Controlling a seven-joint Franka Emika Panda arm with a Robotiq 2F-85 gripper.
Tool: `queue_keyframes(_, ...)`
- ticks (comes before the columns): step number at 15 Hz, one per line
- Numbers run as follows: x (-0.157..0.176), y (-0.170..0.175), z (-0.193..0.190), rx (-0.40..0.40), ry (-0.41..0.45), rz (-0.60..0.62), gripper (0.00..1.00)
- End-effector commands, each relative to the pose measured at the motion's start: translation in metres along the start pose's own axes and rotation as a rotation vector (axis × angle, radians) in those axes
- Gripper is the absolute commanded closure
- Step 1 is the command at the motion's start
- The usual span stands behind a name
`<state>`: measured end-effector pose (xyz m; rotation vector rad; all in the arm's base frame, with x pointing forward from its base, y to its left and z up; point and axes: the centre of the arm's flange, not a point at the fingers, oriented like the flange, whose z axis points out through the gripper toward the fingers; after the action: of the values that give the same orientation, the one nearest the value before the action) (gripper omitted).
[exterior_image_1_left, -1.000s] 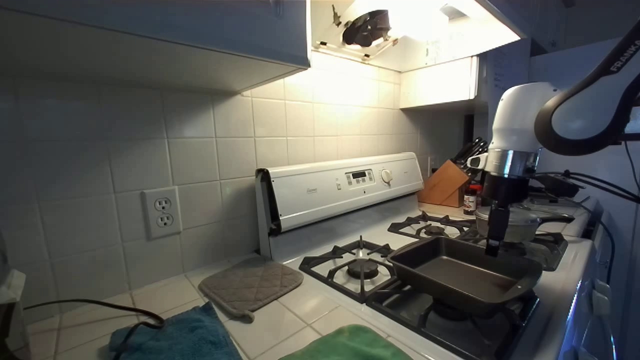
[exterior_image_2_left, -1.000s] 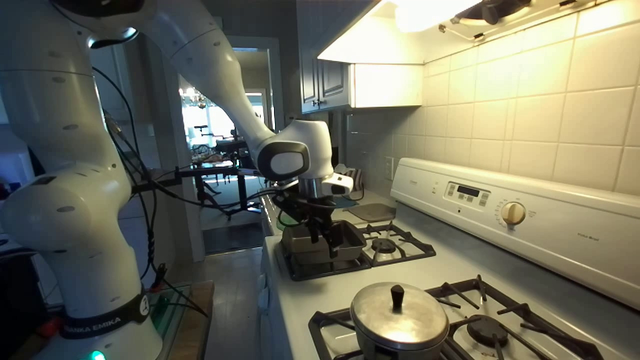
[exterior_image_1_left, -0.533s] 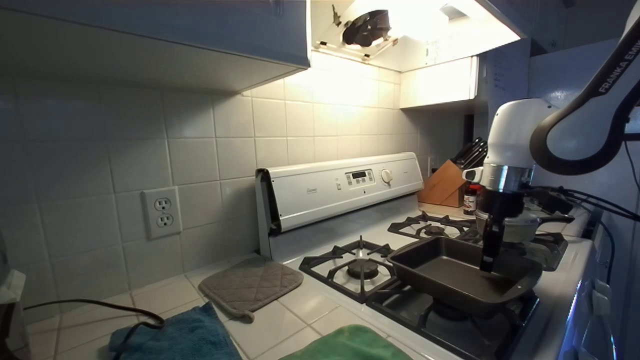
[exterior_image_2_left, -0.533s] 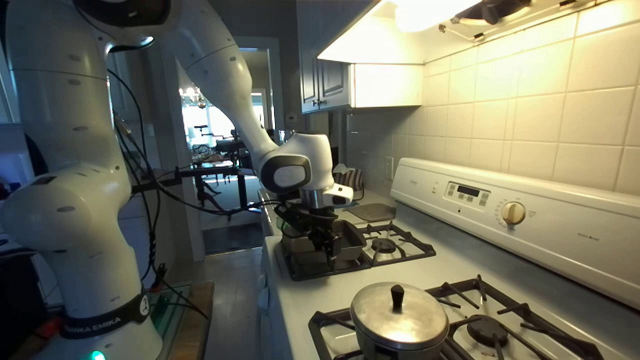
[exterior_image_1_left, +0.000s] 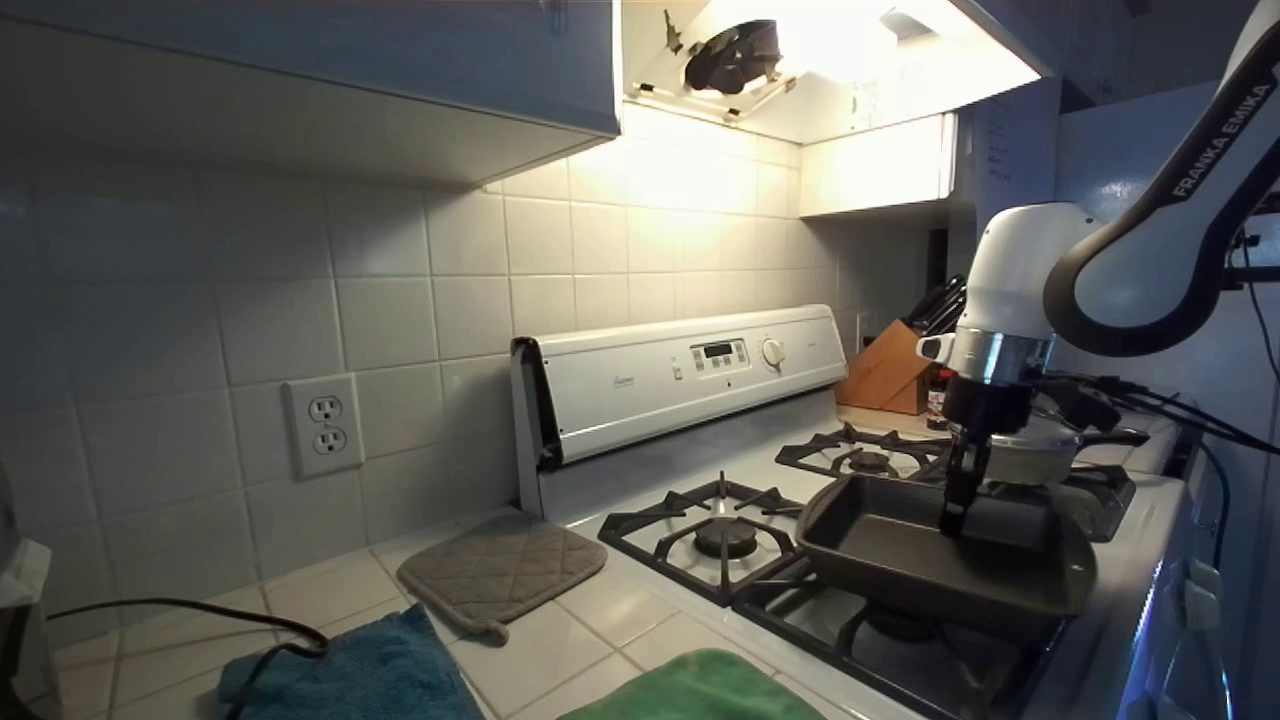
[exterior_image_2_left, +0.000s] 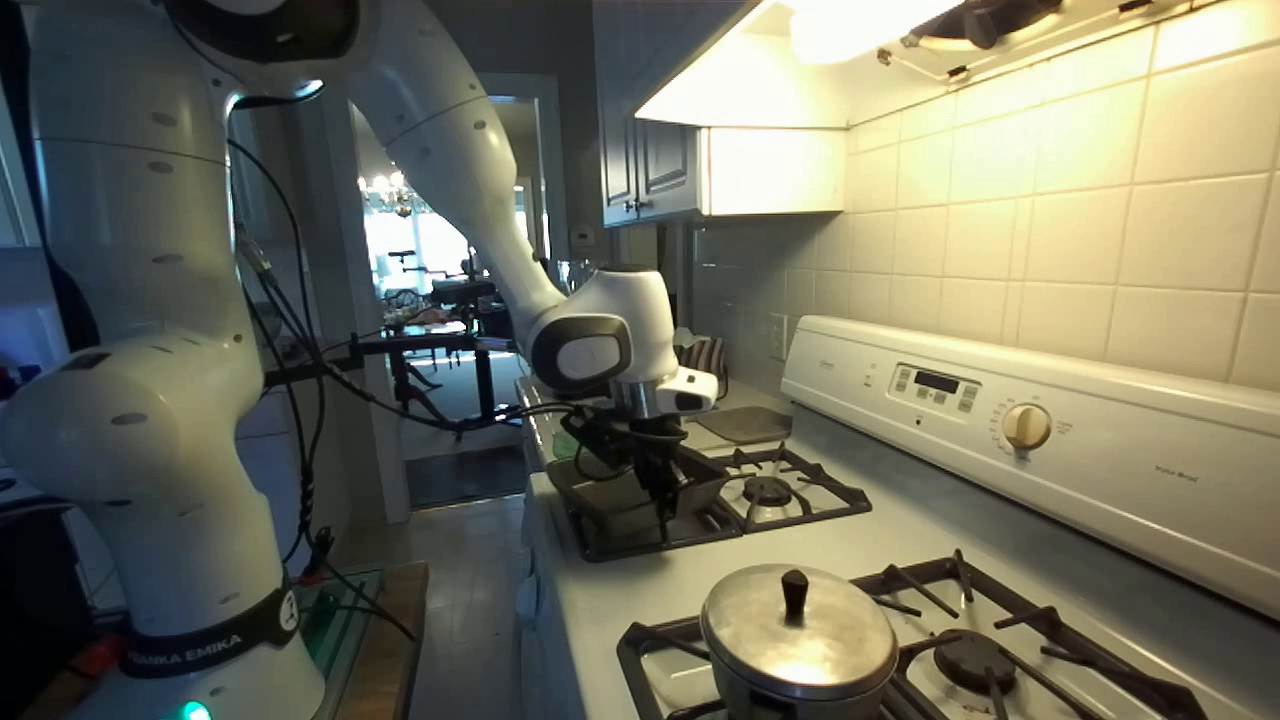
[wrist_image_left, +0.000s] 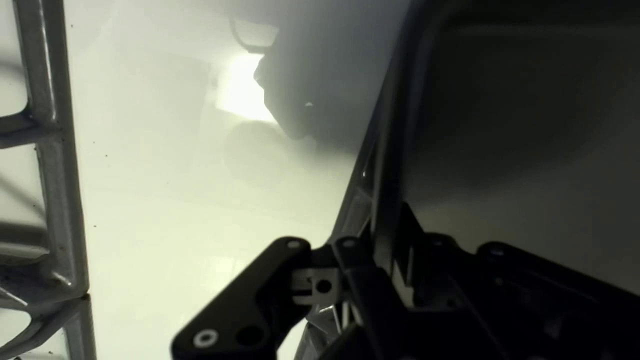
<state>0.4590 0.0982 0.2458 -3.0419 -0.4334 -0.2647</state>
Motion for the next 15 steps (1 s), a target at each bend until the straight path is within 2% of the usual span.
queue_keyframes(1, 0.010, 0.008, 0.005, -0.012, 0.024, 0.034, 1.00)
queue_keyframes(15, 0.024, 0.080, -0.013, -0.041, 0.117, 0.248, 0.98)
